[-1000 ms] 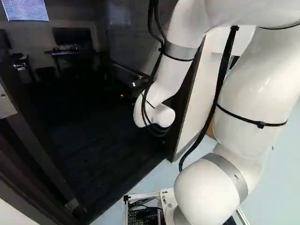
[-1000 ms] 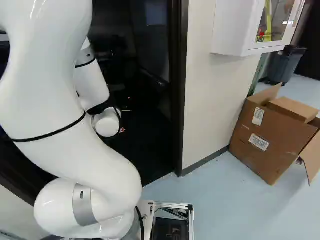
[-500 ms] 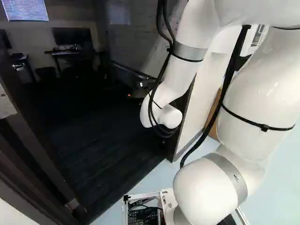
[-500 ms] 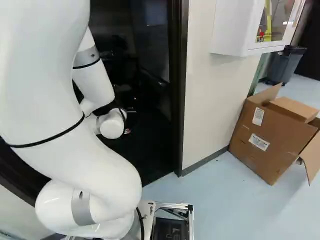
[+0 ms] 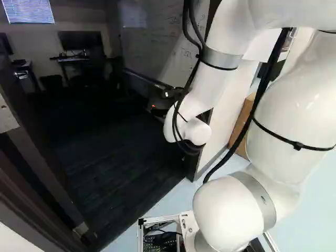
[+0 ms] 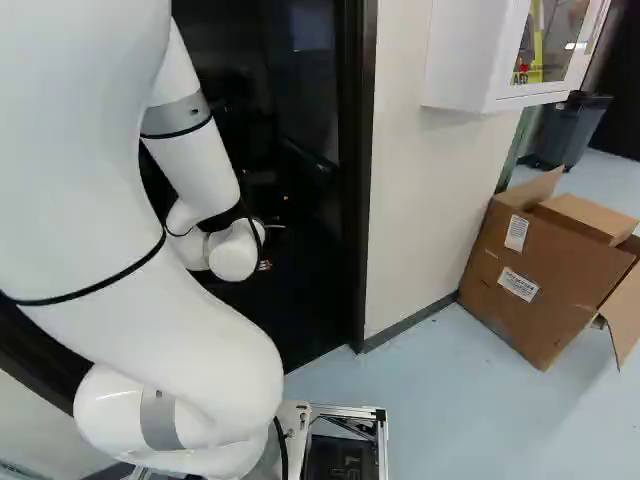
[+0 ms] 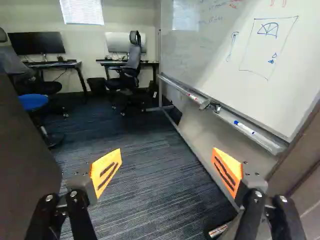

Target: Open the door and move inside

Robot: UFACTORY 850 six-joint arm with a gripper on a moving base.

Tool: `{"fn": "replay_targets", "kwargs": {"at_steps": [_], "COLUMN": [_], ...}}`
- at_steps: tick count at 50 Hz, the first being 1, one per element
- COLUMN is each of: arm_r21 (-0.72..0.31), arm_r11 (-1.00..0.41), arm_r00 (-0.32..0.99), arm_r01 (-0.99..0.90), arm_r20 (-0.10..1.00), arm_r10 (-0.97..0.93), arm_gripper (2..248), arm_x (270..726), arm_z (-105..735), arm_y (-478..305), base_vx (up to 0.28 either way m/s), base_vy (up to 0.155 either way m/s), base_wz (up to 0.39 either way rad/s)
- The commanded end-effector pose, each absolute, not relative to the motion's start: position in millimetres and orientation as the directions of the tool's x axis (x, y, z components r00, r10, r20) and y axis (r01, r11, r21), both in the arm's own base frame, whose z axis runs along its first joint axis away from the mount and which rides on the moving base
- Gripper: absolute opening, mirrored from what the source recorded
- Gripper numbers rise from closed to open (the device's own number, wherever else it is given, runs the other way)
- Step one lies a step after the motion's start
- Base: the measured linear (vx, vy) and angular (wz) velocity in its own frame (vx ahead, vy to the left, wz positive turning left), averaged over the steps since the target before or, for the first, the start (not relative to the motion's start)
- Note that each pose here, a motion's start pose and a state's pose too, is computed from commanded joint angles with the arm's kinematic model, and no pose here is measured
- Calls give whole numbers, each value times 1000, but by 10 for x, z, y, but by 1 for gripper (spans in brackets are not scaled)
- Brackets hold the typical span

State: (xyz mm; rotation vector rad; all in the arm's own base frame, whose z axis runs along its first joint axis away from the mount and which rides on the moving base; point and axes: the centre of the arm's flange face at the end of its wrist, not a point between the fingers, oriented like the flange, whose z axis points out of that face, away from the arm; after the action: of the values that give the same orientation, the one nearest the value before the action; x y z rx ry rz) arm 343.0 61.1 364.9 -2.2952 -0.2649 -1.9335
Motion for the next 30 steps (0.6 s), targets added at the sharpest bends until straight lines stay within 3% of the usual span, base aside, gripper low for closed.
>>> {"fn": "replay_targets", "kwargs": {"at_steps": [30], "arm_r21": [14], "arm_r11": [-992], "arm_r00": [169], "arm_r01": [125], "arm_r20": [985], "arm_r10": [36], "arm_gripper": [247], "arm_x": [3297], "arm_z": [3645], "arm_y": [279], "base_vx": [0], "base_vy": [0], "base_wz": [0]}}
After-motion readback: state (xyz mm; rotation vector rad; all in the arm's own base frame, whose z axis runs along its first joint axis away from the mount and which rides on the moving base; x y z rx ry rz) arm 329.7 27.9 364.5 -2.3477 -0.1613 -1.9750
